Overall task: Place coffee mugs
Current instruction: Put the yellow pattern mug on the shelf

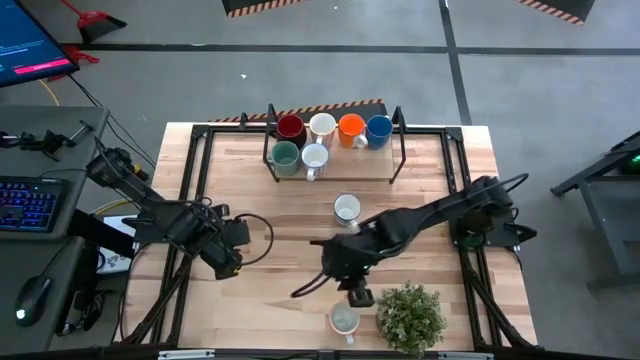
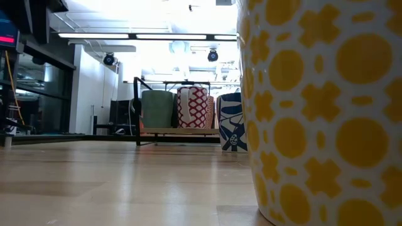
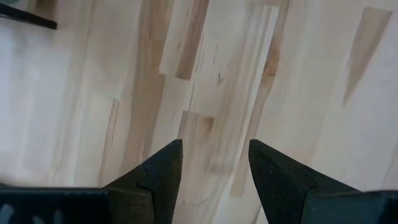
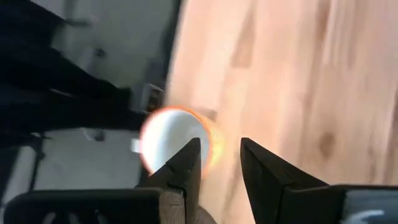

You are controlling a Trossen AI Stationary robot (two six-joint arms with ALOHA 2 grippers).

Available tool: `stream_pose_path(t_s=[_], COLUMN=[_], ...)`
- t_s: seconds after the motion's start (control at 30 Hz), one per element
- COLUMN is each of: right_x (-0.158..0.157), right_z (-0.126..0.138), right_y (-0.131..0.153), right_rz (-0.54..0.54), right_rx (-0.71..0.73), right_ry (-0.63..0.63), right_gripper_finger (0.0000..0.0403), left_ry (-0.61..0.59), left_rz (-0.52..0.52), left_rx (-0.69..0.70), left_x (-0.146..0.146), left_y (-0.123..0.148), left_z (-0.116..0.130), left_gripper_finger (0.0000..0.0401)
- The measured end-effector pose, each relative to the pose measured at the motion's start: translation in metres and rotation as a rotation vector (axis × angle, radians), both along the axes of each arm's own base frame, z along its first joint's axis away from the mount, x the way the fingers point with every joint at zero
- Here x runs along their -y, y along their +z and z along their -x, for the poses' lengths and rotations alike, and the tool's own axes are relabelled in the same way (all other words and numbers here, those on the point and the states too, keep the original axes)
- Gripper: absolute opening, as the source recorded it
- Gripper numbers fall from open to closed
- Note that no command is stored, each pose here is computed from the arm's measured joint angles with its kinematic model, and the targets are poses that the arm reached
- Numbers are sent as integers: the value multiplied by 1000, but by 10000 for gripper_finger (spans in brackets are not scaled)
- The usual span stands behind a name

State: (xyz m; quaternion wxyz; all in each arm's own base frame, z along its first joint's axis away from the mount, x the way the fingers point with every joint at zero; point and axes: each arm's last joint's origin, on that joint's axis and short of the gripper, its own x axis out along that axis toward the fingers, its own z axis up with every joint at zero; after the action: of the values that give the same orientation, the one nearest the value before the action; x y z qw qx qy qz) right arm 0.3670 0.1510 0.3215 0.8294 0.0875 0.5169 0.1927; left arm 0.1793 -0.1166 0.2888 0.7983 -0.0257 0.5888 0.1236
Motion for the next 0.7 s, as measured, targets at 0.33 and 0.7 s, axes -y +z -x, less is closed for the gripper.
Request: stream_pose_path(t_s=[0.33,0.7], right_x=[-13,-47], right_z=[-25,-15], right_y=[-34,-53], right_rz=[64,92], right_rx=[-169,-234], right_ry=[-22,19], right_gripper_finger=[123,205], left_ry=[33,25], left_rz=[15,-8], left_rx=[16,-13], left_x=[1,-1], left_y=[-6,-6], left_z=[-2,1], left_gripper_finger=[175,175])
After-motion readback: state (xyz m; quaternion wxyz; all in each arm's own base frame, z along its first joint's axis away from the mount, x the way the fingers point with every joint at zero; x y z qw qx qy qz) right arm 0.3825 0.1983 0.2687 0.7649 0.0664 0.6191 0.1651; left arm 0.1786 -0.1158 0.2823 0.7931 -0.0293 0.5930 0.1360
